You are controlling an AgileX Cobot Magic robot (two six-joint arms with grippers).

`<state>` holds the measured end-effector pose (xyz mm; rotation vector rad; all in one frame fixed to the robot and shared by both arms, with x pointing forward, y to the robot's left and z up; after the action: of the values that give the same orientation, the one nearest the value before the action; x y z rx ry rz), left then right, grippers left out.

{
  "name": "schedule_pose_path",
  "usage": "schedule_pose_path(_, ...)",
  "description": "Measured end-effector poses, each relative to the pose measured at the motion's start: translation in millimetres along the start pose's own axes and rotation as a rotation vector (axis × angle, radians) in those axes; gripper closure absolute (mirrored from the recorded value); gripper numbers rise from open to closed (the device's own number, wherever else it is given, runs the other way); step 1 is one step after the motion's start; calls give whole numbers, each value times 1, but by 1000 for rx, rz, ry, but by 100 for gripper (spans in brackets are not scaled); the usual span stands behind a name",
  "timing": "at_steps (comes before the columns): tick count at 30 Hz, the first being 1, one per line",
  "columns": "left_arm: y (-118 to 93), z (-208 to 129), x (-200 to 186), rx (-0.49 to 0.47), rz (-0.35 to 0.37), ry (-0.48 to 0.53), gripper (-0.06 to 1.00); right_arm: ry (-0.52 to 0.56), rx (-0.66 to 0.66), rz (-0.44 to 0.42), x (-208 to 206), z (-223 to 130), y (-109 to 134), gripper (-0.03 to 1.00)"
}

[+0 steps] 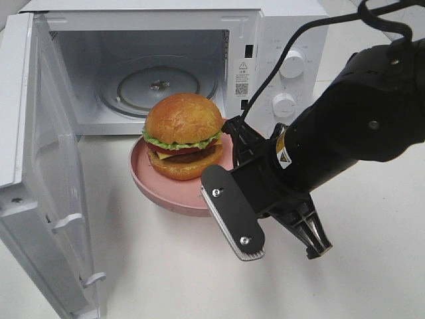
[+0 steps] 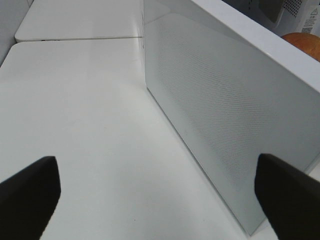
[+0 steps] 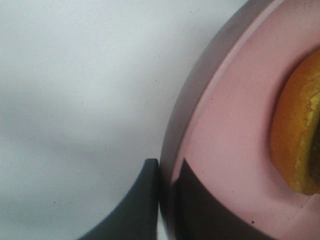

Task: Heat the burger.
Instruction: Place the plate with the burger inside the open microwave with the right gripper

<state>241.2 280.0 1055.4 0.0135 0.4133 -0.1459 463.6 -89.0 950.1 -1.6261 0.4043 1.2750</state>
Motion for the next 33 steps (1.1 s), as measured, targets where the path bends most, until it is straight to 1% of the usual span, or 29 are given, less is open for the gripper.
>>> schedule_pose_path(3,0,0,0,0,0,0,-3,0,21,3,5,1,-4,92)
schedule_pose_path(6,0,0,0,0,0,0,-3,-4,48,-12,10,3,-14,92)
schedule_pose_path(15,0,0,0,0,0,0,-3,-10,83,-34,19,8,-32,92)
schedule_pose_path(17,0,0,0,0,0,0,-3,-13,96,-47,22,9,-40,92)
schedule_pose_path(18,0,0,0,0,0,0,-3,-13,96,-47,22,9,-40,92)
schedule_pose_path(19,0,0,0,0,0,0,-3,-17,102,-62,22,11,-47,92)
schedule_pose_path(20,0,0,0,0,0,0,-3,-17,102,-62,22,11,-47,92)
schedule_pose_path(24,0,0,0,0,0,0,-3,-16,112,-90,27,13,-61,92)
schedule_pose_path(33,0,0,0,0,0,0,-3,-9,114,-97,39,15,-75,92)
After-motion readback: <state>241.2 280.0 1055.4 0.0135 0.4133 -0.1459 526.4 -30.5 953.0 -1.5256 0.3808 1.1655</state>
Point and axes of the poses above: a point on each arm's last joint axis where the gripper is mounted, x pointing out along that axis toward the gripper, y along the wrist's bending axis when the last joint is at zero, z = x × y, the point moved 1 cm from there along x, pointing out along that axis toward the gripper, and after that the axes turned 1 degree about x, right-handed, at the moved point
